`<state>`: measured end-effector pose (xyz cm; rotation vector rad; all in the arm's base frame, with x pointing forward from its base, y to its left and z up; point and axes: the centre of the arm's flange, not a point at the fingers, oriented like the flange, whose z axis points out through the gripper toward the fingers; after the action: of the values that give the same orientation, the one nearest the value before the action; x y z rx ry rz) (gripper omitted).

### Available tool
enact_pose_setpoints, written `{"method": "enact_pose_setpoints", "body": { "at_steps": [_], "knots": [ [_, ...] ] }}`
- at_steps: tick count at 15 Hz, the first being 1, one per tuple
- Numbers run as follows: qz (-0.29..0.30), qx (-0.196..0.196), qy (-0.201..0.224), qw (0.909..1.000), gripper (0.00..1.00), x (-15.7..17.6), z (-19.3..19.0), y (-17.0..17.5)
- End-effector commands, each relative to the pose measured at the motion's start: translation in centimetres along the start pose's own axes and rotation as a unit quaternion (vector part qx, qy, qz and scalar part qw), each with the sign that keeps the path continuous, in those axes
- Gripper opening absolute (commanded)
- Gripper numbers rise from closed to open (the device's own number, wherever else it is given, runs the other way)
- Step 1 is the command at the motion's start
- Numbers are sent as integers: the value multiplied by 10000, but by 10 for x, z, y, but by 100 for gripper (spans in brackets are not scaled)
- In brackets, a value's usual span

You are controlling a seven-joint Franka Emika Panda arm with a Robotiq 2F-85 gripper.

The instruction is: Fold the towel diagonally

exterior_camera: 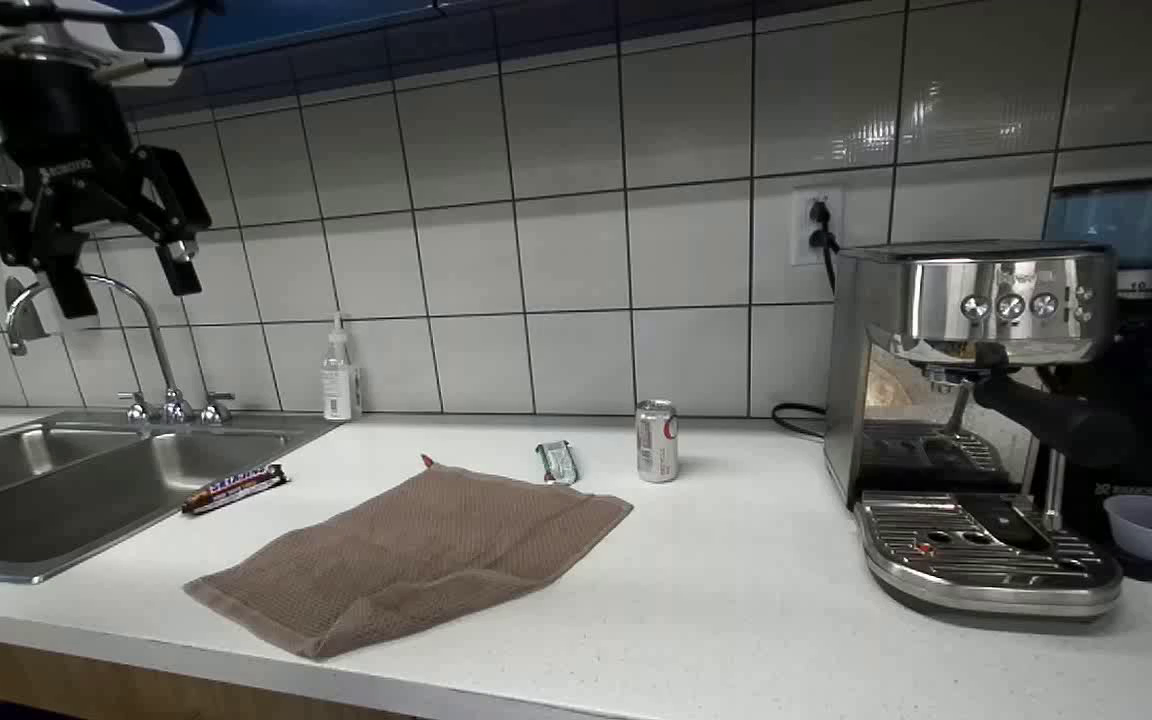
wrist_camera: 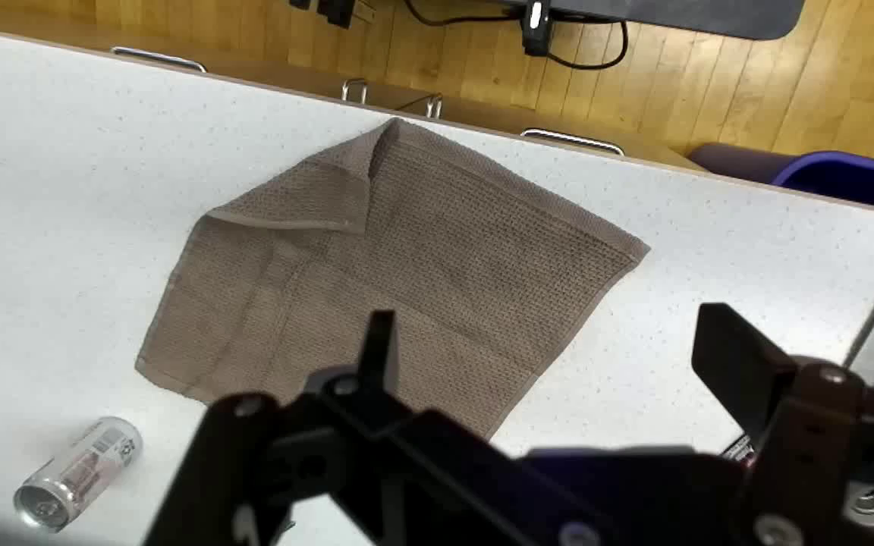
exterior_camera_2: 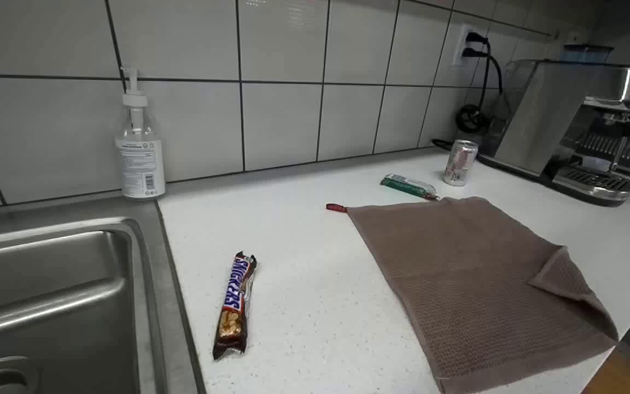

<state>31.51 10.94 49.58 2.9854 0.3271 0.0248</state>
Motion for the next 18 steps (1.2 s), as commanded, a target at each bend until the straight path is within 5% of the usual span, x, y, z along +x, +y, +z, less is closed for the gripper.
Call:
{"method": "enact_pose_setpoints", "body": {
  "at_steps": [1,18],
  "knots": [
    [-1,1,-3,10000,100,0,0,0],
    [499,-74,138,9986,100,18,46,-1]
  ]
}}
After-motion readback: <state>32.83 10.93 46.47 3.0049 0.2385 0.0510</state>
